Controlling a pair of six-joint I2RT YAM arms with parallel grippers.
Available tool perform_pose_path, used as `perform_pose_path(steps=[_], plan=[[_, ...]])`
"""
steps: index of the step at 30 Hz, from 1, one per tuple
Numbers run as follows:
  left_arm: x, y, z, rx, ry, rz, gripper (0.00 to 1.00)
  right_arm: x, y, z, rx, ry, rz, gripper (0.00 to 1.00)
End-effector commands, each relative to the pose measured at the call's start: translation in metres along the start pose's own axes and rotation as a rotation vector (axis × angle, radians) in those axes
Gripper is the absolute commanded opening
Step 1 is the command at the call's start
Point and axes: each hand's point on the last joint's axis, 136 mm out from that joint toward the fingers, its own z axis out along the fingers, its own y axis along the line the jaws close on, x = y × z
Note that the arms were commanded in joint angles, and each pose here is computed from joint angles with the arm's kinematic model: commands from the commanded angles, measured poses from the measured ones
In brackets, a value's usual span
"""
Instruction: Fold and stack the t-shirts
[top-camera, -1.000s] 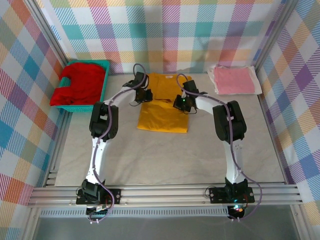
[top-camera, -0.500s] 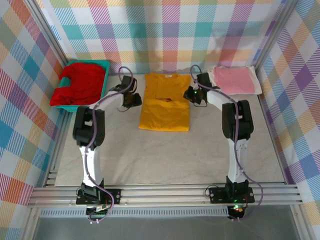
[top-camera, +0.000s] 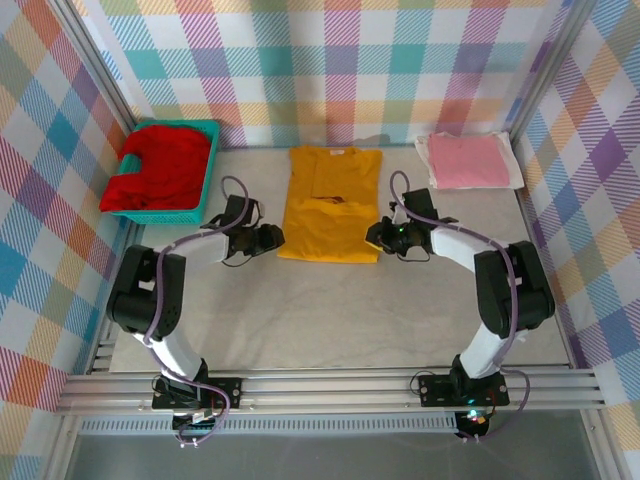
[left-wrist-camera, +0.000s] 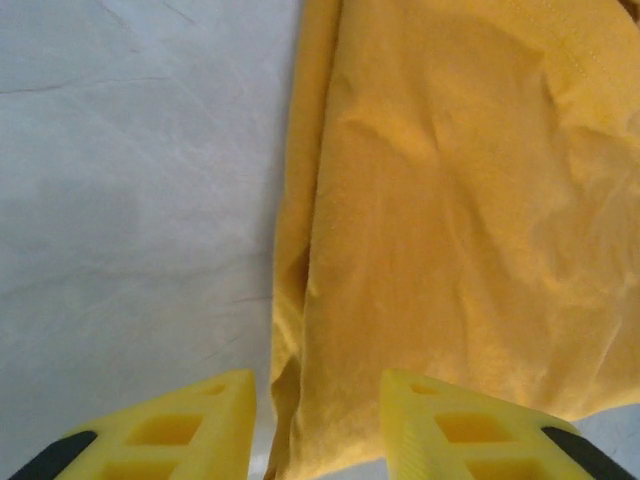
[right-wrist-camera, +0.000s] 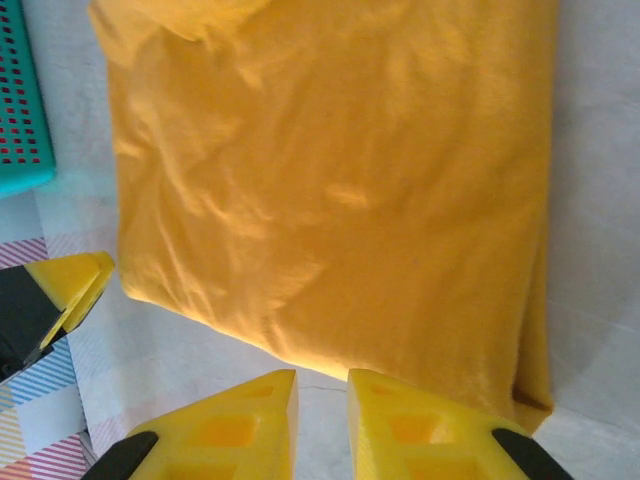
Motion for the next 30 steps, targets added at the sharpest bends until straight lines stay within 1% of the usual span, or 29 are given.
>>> perform_pose_path(steps=[1,4,11,14,17,18,20,23,25,26,27,28,30], plan=[[0.001,-0.013,0.012,0.081,0.010,-0.020,0.41,-0.003,-0.008,0.010,-0.002,-0.004,0.010,0.20],[0.005,-0.015,0.016,0.080,0.024,-0.012,0.41,-0.005,-0.015,0.016,0.015,-0.010,0.025,0.20],[0.024,0.008,0.024,-0.030,0.085,-0.029,0.41,-0.011,-0.026,0.021,0.028,-0.024,0.061,0.20],[0.031,0.011,0.026,-0.032,0.093,-0.040,0.41,-0.011,-0.026,0.021,0.025,-0.023,0.059,0.20],[0.036,0.008,0.033,-0.017,0.111,-0.041,0.37,-0.011,-0.025,0.022,0.016,-0.016,0.059,0.20],[0.036,0.005,0.035,-0.006,0.111,-0.038,0.33,-0.010,-0.023,0.022,0.011,-0.013,0.061,0.20],[0.036,-0.001,0.038,0.005,0.109,-0.032,0.23,-0.009,-0.018,0.018,0.000,-0.010,0.059,0.21],[0.036,-0.008,0.039,0.016,0.106,-0.032,0.09,-0.007,-0.012,-0.002,0.022,-0.036,0.041,0.31],[0.036,-0.009,0.037,0.014,0.101,-0.030,0.02,-0.003,-0.022,-0.014,0.076,-0.051,0.073,0.39],[0.036,-0.009,0.036,0.012,0.101,-0.031,0.00,-0.001,-0.026,-0.016,0.068,-0.049,0.095,0.43],[0.036,-0.009,0.035,0.011,0.103,-0.030,0.00,0.003,-0.028,-0.017,0.037,-0.036,0.125,0.44],[0.036,-0.009,0.035,0.011,0.104,-0.031,0.00,0.006,-0.027,-0.016,0.001,-0.016,0.136,0.43],[0.038,-0.006,0.034,0.000,0.107,-0.033,0.00,0.012,-0.020,-0.012,-0.036,0.022,0.115,0.39]])
